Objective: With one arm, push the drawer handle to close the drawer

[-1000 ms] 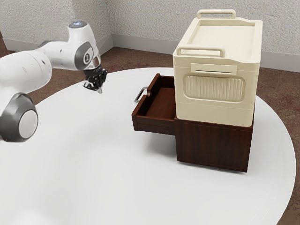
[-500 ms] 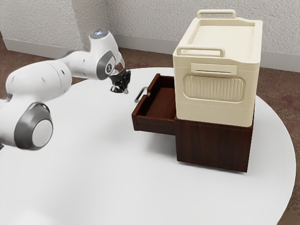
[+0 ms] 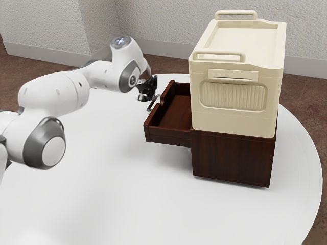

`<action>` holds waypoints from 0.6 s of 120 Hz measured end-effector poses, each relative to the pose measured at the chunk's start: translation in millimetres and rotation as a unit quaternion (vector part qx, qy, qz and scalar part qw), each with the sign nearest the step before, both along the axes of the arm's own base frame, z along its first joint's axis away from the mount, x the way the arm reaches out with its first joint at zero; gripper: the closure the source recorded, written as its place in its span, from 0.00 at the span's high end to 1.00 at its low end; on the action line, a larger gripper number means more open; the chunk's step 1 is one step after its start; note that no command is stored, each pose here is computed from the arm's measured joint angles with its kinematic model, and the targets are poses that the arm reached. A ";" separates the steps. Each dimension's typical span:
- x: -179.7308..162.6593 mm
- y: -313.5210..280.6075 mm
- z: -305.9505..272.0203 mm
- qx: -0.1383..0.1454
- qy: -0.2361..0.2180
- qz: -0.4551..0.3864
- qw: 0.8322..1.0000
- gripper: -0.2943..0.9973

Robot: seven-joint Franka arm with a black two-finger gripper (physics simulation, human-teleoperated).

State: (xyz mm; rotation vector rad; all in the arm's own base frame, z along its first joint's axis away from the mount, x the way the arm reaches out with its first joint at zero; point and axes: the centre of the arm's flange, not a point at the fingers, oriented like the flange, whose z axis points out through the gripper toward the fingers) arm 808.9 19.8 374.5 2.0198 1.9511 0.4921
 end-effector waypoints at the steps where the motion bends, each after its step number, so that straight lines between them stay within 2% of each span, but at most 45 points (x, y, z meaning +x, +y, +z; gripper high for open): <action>1: 0.1 -0.8 0.0 0.000 0.000 0.000 1.000 0.16; 72: 0.2 -73.6 -0.1 -0.013 -0.014 -0.021 1.000 0.16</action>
